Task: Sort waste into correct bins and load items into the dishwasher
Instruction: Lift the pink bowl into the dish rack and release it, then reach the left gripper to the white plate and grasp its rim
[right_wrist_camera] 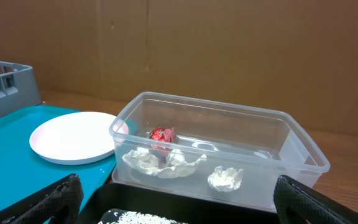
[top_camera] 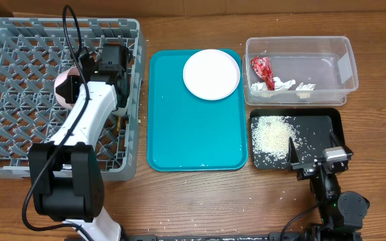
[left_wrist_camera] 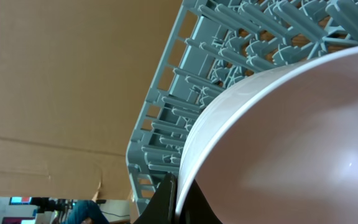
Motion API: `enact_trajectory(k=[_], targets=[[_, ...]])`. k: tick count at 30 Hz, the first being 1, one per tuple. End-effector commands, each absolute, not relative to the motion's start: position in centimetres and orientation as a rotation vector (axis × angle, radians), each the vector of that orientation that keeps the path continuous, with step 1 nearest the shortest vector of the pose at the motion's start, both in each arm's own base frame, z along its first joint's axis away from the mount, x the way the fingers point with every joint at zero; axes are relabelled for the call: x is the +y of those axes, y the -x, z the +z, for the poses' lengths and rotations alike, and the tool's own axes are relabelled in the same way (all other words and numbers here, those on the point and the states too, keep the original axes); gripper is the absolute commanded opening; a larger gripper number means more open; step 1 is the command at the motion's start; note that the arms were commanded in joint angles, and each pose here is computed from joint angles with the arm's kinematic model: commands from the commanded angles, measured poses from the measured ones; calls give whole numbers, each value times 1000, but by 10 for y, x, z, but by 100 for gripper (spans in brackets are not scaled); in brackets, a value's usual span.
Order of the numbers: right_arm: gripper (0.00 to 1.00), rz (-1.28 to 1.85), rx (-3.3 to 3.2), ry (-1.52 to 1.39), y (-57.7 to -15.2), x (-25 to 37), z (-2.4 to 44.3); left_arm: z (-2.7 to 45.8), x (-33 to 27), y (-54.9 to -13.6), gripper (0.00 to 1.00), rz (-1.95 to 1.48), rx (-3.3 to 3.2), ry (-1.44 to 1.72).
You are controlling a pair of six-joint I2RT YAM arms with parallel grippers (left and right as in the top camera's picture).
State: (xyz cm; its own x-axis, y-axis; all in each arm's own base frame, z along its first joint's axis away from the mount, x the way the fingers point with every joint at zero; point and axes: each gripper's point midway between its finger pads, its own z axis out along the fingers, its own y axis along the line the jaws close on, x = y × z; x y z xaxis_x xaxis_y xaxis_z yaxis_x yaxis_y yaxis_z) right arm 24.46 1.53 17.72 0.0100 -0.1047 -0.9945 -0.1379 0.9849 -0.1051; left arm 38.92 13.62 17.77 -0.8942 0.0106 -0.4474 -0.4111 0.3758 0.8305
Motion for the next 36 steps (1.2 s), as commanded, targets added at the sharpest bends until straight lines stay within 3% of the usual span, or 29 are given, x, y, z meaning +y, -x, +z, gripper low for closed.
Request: enact_trajectory(k=[1, 19, 36], targets=[[99, 26, 1557, 185, -245, 14, 176, 164, 129, -391, 4, 1550, 2302, 278], [100, 26, 1557, 185, -245, 14, 176, 203, 115, -382, 4, 1833, 2127, 155], [100, 26, 1557, 185, -245, 14, 176, 168, 105, -388, 4, 1636, 2311, 101]])
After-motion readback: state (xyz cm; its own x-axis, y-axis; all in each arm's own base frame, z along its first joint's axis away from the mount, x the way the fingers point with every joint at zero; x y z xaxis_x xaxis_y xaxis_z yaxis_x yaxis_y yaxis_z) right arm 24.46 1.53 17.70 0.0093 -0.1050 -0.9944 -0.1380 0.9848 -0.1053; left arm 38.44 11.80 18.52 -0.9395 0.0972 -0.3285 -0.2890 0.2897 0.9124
